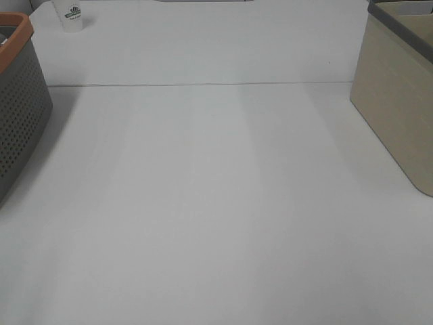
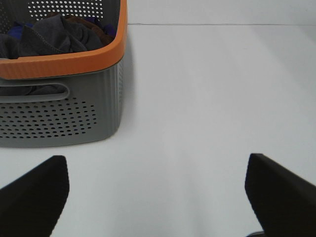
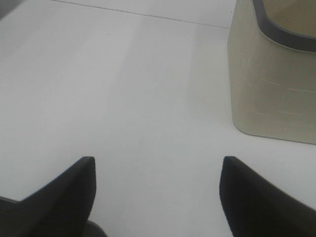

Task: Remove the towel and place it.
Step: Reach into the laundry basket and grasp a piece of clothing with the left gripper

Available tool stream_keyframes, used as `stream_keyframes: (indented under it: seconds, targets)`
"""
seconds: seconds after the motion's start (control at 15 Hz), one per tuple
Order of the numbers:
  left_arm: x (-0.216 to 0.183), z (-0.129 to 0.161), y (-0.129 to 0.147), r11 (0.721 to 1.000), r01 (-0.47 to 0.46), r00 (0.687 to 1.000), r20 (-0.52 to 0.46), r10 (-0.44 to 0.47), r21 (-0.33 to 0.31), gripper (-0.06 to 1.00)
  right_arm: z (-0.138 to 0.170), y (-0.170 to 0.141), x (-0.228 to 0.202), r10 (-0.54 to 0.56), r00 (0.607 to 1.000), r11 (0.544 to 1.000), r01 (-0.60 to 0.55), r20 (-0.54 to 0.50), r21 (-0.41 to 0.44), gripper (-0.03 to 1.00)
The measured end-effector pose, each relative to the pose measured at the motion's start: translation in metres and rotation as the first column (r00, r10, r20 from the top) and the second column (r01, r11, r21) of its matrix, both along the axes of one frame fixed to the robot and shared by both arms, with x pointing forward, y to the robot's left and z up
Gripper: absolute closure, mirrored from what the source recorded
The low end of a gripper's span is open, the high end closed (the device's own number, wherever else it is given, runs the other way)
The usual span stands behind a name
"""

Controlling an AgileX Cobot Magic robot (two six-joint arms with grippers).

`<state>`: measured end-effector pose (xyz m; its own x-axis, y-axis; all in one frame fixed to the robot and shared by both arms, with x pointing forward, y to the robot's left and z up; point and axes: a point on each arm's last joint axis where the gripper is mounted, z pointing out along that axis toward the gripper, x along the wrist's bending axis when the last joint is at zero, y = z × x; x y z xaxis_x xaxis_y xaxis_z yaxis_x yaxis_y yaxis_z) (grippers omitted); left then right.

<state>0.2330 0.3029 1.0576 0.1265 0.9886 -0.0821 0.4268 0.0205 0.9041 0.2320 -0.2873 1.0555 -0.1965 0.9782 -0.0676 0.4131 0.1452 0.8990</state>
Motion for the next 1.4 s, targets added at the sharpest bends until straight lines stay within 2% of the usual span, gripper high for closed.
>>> stream_keyframes:
  seconds: [1.4]
  targets:
    - [0.0002,0.0,0.0013,1.0,-0.016,1.0,0.0,0.016,0.0,0.04,0.0,0.0,0.0,0.0,1.0,1.0,0.0,0.0,0.0,0.27]
